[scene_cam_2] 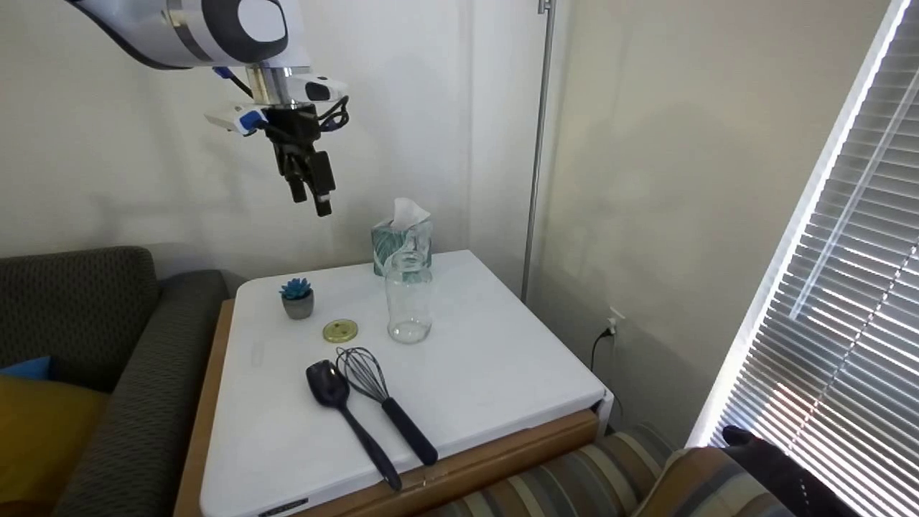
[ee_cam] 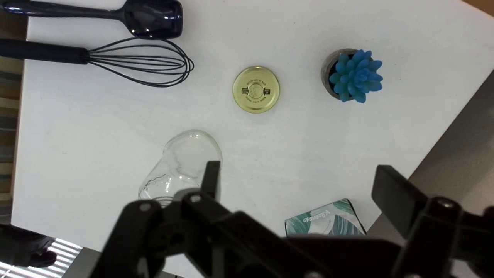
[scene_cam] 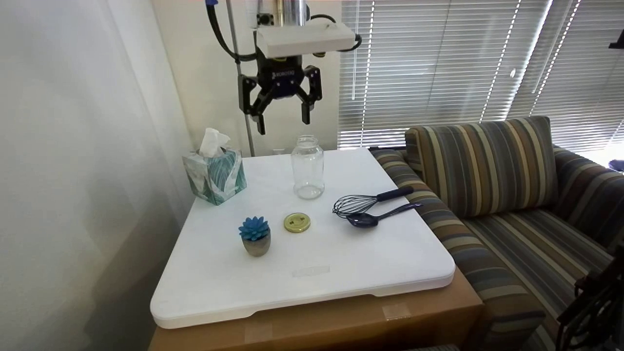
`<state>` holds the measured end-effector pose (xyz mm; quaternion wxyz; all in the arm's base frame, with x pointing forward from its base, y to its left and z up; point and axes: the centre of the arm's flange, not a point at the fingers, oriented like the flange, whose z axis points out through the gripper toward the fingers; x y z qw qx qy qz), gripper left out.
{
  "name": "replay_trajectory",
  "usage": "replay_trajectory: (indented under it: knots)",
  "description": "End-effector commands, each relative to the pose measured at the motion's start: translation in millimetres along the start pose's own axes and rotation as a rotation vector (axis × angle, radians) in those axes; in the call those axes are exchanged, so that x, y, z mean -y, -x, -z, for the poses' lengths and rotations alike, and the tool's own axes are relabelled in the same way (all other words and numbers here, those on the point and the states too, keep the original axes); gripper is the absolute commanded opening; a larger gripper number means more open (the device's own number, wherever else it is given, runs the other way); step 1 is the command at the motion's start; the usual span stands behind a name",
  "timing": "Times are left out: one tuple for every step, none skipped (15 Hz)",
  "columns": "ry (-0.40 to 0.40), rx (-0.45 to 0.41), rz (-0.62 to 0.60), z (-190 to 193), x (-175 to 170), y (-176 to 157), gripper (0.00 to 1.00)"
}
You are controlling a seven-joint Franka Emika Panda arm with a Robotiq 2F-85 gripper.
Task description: Take the lid off the bottle
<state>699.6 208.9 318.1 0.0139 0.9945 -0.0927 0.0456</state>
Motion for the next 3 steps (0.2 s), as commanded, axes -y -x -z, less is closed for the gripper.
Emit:
replay_trajectory:
  knots:
    - [0.0, 0.001, 0.0, 0.0, 0.1, 0.0, 1.0]
    - [0.001, 0.001, 0.0, -0.5, 0.0, 0.1, 1.0]
    - [0.001, 0.002, 0.0, -0.7, 0.0, 0.1, 1.0]
